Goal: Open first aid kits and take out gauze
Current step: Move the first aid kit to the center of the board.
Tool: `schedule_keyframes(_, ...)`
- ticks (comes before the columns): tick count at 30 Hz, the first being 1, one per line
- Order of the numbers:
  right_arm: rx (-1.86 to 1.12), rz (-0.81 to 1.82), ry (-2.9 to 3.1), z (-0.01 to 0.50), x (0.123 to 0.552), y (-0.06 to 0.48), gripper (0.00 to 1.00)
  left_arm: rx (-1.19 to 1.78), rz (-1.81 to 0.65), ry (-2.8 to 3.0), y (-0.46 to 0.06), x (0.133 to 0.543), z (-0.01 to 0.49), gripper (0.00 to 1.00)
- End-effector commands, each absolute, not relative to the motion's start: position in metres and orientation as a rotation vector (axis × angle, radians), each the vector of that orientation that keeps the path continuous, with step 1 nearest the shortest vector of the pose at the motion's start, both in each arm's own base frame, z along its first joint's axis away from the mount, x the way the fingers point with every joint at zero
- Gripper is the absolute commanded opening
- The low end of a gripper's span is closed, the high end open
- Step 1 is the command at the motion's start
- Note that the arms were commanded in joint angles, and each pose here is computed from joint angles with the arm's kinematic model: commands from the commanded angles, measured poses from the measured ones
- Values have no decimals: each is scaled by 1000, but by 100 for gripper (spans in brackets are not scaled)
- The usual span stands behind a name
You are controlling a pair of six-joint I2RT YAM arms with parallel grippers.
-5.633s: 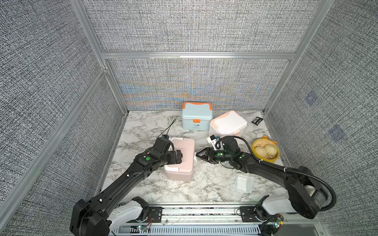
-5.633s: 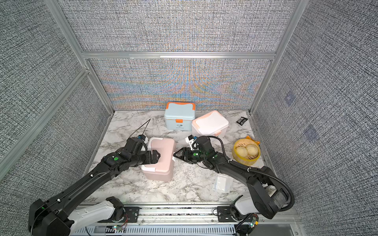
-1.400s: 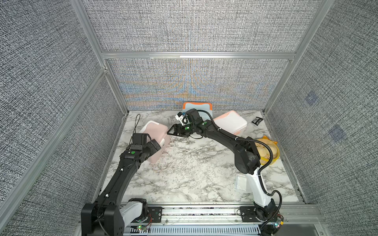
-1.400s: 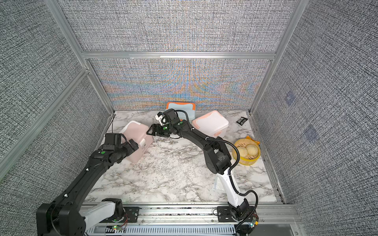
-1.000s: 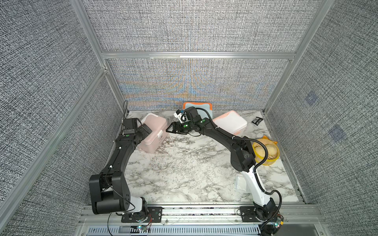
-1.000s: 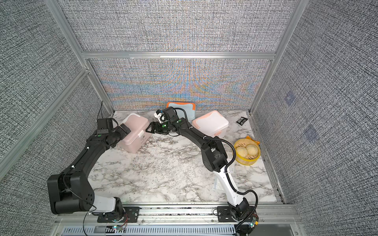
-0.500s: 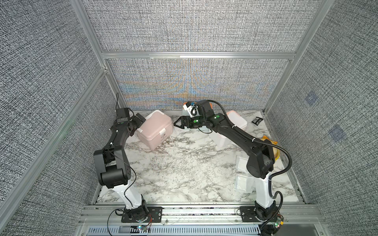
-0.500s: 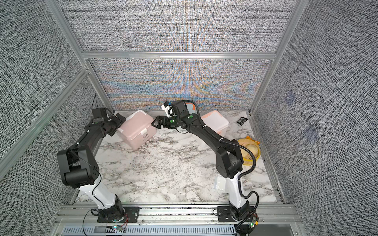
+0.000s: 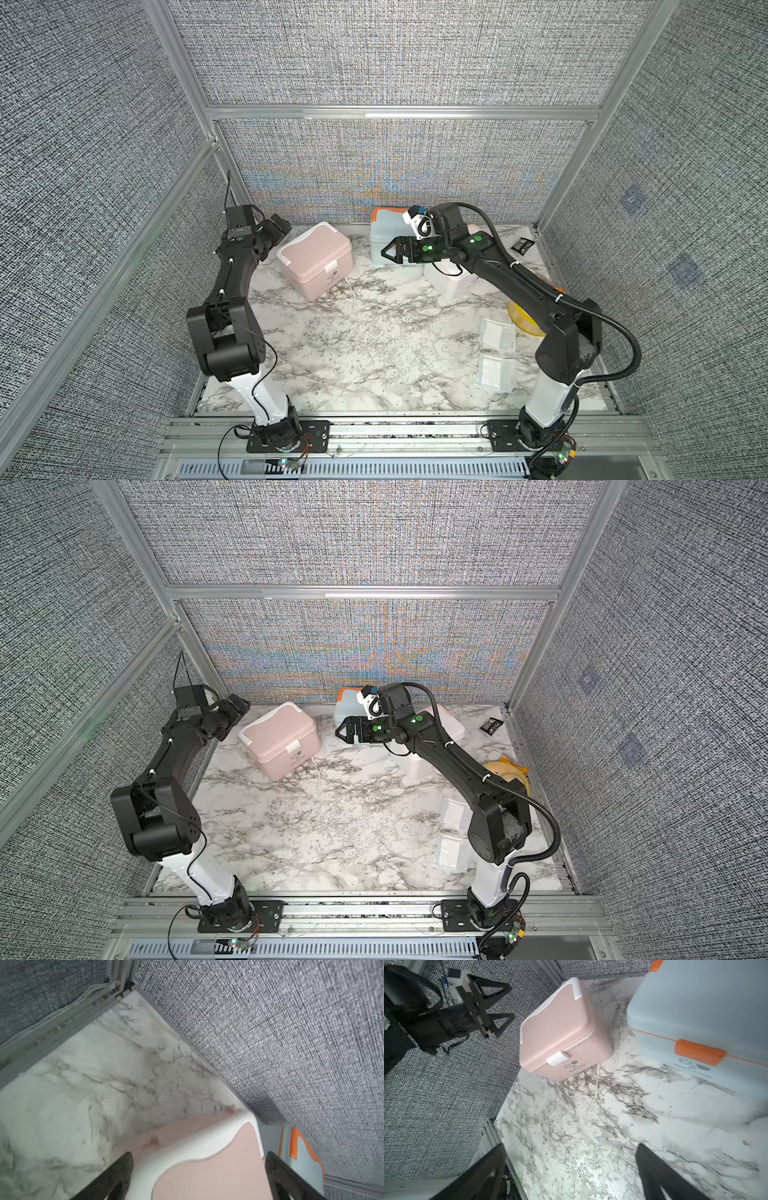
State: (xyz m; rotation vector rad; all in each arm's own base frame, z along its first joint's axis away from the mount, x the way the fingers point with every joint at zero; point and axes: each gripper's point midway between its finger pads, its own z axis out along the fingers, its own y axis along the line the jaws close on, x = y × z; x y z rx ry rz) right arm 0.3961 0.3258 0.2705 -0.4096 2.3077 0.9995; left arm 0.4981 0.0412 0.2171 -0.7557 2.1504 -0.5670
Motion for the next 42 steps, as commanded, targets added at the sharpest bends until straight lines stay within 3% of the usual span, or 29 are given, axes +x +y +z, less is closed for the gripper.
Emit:
schedule_keyframes(1,-360,936,2317,268,403,302,99,-701,-529,2183,26,474,215,99)
schedule_keyframes(11,-230,902,2316,264,418,253,99,-513,-489,2293,-46,395,211,99)
schedule_keyframes(17,-114,829,2313,257,449,222,99,-400,-564,2307,-83,375,217,99)
schedule_keyframes(27,-41,743,2256,255,527,222,99,-434,-553,2389,-93,412,169,99)
schedule_keyframes(33,4,741,2228,237,571,223,99,-571,-340,2402,-58,436,155,99)
schedule_keyframes(42,19,895,2203,226,602,244,99,-688,-401,2379,-22,470,154,99)
